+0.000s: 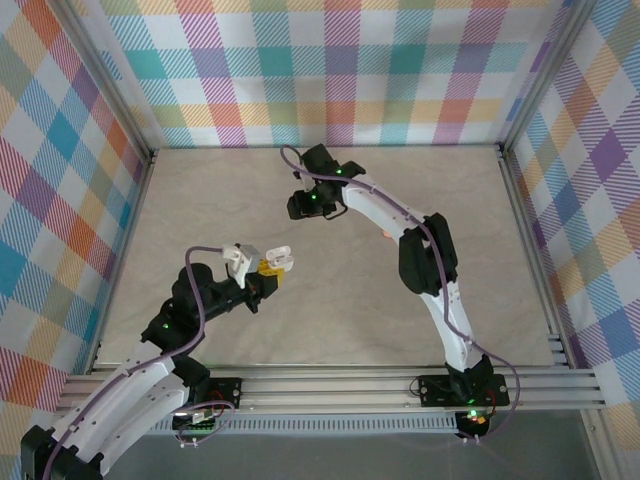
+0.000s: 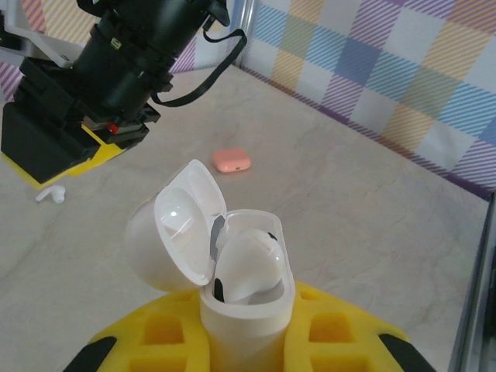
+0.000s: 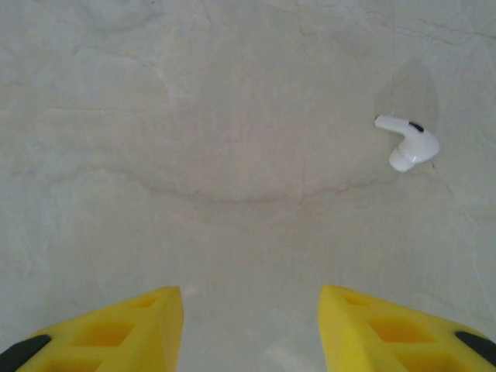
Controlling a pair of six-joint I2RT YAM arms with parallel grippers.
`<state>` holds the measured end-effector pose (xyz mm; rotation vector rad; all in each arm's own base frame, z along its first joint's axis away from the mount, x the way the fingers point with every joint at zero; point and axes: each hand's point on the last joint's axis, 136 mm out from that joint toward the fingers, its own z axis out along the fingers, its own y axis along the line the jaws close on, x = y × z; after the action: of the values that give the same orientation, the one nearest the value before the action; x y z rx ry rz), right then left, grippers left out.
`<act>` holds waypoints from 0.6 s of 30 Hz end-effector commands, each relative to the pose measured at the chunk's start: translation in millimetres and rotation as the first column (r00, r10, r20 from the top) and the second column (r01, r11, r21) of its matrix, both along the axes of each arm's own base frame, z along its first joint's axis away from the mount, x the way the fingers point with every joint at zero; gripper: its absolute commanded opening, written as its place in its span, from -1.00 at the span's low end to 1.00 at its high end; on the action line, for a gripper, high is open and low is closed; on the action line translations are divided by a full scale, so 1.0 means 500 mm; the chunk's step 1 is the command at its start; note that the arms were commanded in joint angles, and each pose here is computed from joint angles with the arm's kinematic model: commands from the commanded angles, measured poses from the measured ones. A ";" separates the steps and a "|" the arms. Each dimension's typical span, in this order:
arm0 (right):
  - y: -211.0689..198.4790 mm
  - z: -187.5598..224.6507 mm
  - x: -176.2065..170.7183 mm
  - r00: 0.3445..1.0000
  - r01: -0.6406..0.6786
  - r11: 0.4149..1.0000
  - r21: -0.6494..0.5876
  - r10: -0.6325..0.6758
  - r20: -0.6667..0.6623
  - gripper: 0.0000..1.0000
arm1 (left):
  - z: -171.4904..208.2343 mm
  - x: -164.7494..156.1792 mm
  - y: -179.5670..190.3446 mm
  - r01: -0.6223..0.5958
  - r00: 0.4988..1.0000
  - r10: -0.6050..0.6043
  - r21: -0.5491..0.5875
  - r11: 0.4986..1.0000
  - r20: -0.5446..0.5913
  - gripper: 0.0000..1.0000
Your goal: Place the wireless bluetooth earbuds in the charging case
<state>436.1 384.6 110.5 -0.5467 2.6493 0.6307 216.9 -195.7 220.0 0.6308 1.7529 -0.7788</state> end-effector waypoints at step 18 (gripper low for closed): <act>-0.011 -0.083 0.150 0.991 0.116 0.993 0.015 -0.117 0.067 0.05 | -0.024 0.064 0.023 -0.079 0.997 0.078 -0.051 0.996 -0.025 -1.00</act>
<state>495.5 373.9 53.0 -0.4358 2.6586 0.5488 248.2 -189.1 198.8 0.5393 1.8153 -0.7689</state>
